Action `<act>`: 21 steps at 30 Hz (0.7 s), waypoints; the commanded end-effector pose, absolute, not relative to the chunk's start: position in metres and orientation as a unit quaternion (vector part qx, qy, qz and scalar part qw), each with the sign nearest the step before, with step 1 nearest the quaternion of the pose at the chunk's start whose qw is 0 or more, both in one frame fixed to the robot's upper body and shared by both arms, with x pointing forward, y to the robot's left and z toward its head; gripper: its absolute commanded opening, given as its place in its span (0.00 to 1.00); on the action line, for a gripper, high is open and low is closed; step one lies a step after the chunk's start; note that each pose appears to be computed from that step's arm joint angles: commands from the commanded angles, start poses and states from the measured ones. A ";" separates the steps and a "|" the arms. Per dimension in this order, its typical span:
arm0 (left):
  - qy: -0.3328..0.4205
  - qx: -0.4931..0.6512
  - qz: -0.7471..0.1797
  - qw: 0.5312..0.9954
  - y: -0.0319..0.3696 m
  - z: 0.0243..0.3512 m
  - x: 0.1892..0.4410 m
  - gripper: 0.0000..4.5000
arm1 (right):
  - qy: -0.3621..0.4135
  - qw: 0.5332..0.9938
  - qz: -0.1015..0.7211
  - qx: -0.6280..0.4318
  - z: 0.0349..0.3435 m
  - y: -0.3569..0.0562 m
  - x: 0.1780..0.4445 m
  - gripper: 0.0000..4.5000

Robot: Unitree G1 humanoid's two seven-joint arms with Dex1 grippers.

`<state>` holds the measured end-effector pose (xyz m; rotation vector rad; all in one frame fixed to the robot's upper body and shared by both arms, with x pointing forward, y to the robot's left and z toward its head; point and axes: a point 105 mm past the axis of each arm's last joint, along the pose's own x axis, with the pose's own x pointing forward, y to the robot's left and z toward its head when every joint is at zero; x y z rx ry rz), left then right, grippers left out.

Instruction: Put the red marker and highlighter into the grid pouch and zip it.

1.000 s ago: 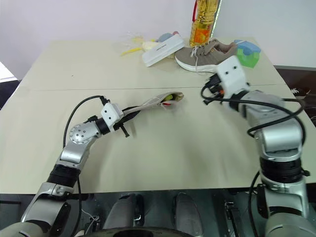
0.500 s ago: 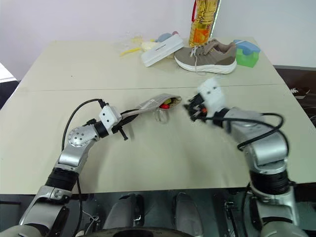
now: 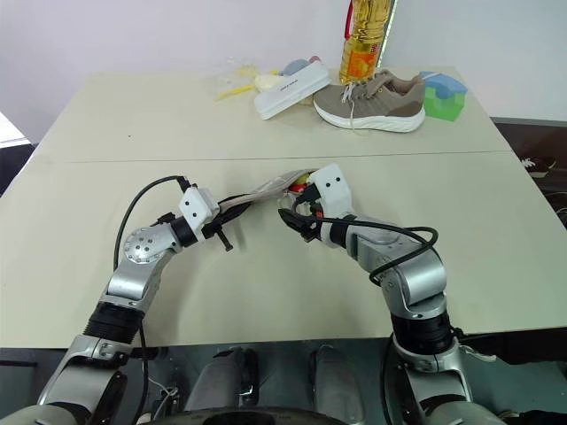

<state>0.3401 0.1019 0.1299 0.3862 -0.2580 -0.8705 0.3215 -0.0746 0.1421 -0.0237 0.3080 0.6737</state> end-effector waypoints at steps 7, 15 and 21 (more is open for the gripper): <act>-0.150 0.192 -0.413 0.877 0.103 0.141 0.336 0.00 | 0.117 0.948 0.295 -0.030 0.157 -0.089 0.329 0.01; -0.131 0.232 -0.421 0.867 0.116 0.127 0.334 0.00 | 0.076 0.962 0.227 -0.128 0.195 -0.140 0.339 0.01; -0.122 0.252 -0.421 0.863 0.125 0.118 0.334 0.00 | 0.073 0.965 0.187 -0.166 0.206 -0.165 0.345 0.01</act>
